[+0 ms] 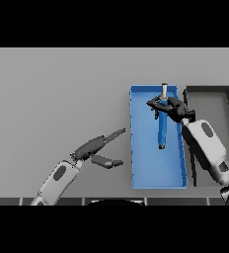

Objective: Pick up the blue pipe and place it into the blue bin.

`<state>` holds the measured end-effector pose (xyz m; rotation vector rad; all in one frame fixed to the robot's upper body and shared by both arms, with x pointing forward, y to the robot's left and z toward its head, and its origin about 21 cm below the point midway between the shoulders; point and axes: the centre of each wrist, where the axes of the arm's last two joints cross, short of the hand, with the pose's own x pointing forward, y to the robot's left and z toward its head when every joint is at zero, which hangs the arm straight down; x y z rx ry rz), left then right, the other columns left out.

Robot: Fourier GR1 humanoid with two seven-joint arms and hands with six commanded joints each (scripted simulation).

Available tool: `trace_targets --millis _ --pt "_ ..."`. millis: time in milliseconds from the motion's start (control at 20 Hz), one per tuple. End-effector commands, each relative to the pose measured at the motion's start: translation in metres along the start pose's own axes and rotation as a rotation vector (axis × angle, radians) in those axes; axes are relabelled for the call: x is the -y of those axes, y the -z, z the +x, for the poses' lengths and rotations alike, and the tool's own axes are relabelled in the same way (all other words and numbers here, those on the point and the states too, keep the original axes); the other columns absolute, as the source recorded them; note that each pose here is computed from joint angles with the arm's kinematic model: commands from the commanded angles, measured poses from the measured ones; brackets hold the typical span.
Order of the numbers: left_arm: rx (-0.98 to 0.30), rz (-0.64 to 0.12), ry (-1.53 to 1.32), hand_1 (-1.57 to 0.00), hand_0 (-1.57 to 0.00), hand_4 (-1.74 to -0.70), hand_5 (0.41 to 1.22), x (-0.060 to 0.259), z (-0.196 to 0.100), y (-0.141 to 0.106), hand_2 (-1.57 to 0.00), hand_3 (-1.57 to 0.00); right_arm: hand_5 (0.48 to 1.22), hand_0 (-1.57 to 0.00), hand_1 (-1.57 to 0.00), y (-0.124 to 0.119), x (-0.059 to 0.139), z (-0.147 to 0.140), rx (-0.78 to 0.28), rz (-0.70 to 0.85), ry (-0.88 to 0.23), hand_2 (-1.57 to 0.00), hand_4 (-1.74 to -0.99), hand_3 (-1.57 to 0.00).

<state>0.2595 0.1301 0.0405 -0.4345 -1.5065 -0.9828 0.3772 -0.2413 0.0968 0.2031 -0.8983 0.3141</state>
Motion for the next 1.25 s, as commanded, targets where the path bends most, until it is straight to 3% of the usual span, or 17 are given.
trace_targets --millis 0,100,150,300,400,700,1200 --pt "0.004 -0.004 -0.001 0.0 0.0 -0.89 0.453 0.001 -0.001 0.001 0.0 0.0 1.176 -0.84 -0.75 0.003 -0.003 -0.001 -0.047 -0.006 0.003 -0.71 -1.392 -0.57" --pt "-0.002 0.001 0.0 0.0 0.0 -0.89 0.453 -0.001 0.001 0.002 0.0 0.0 1.141 -0.53 -0.48 0.001 -0.006 0.002 -0.092 0.027 -0.043 -0.46 -1.285 -0.37" --pt "0.0 0.004 -0.003 0.0 0.0 -0.89 0.453 -0.001 0.003 0.003 0.0 0.0 1.081 -0.43 -0.38 0.0 -0.008 0.002 -0.108 0.031 -0.084 -0.36 -1.242 -0.29" --pt "0.009 0.001 -0.005 0.0 0.0 -0.89 0.453 -0.002 0.002 0.002 0.0 0.0 0.924 -0.22 -0.19 0.001 -0.008 -0.005 -0.137 -0.016 -0.248 -0.19 -1.165 -0.15" --pt "0.006 0.008 -0.001 0.0 0.0 -0.9 0.45 -0.002 0.003 0.004 0.0 0.0 0.857 -0.14 -0.12 0.004 -0.012 -0.009 -0.122 -0.017 -0.315 -0.12 -1.131 -0.1" --pt "-0.01 0.004 -0.011 0.0 0.0 -0.91 0.459 0.002 -0.003 0.003 0.0 0.0 0.705 -0.04 -0.03 0.01 -0.009 -0.013 -0.104 -0.079 -0.345 -0.03 -1.122 -0.02" --pt "-0.008 0.006 -0.02 0.0 0.0 -0.92 0.468 -0.003 -0.003 0.01 0.0 0.0 0.677 -0.01 -0.01 0.009 -0.006 -0.012 -0.076 -0.032 -0.321 -0.01 -1.129 -0.01"
